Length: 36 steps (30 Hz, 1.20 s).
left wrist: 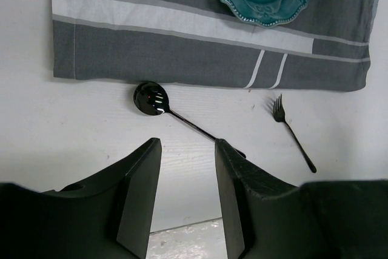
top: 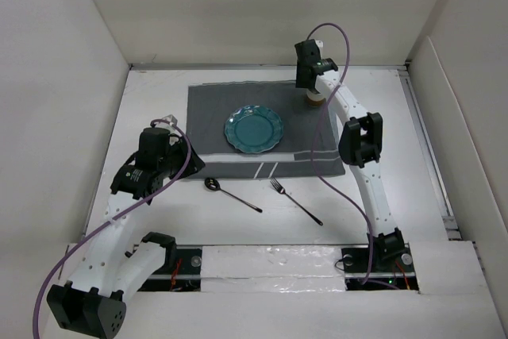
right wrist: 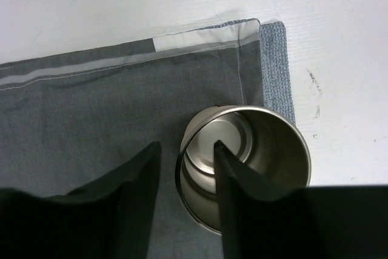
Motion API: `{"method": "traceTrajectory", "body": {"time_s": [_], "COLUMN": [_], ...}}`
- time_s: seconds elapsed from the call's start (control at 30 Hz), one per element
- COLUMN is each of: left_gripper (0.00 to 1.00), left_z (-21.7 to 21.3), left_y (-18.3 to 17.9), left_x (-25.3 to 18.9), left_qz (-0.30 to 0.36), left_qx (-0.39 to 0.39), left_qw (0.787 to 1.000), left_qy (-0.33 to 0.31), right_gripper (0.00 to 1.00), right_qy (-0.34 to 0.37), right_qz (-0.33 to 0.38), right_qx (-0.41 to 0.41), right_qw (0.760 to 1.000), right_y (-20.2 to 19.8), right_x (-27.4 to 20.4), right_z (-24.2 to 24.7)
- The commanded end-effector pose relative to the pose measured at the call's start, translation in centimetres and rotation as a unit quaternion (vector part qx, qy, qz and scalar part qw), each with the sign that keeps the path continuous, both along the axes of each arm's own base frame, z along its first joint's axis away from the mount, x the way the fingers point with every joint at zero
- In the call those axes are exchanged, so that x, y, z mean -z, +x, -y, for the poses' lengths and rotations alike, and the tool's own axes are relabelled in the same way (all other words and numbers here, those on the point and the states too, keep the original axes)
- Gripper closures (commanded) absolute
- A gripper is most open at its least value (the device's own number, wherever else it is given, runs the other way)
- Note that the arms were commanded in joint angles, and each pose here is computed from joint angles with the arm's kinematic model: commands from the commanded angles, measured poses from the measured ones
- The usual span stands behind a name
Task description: Set the dinner table for one person
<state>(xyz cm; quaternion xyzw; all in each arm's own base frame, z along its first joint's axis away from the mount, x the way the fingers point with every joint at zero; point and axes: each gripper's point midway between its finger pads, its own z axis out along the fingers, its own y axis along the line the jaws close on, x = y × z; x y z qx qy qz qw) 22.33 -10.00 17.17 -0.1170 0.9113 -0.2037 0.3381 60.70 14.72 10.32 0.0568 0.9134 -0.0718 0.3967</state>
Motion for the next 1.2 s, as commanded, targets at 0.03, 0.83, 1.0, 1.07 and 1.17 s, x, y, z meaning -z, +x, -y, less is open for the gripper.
{"method": "traceTrajectory", "body": {"time_s": [0.03,0.83,1.0,1.07,1.17], "left_gripper": [0.62,0.79,0.75,0.75,0.74], "left_z": [0.3,0.7,0.1,-0.4,-1.1], "left_y": [0.6,5.5,4.7,4.1,3.1], "left_x": [-1.0,-15.8,-16.7,-16.5,-16.2], "left_qz": [0.024,0.214,0.218,0.216,0.21], "left_qx": [0.007,-0.025,-0.04,-0.05,-0.066], "left_qw": [1.0,0.975,0.974,0.974,0.974], "left_qy": [-0.002,-0.049,-0.05,-0.05,-0.043], "right_gripper": [0.44,0.47,0.42,0.43,0.43], "right_qy": [0.018,0.205,0.15,0.121,0.095], "right_qz": [0.076,-0.042,-0.063,-0.077,-0.073], "right_qx": [0.01,-0.398,-0.427,-0.452,-0.481], "right_qw": [0.997,0.893,0.889,0.88,0.868], "right_y": [0.9,-39.0,-39.3,-40.1,-40.7], "right_x": [-7.2,-5.1,-1.3,0.4,0.7], "right_z": [-0.1,-22.6,-24.8,-25.9,-27.8]}}
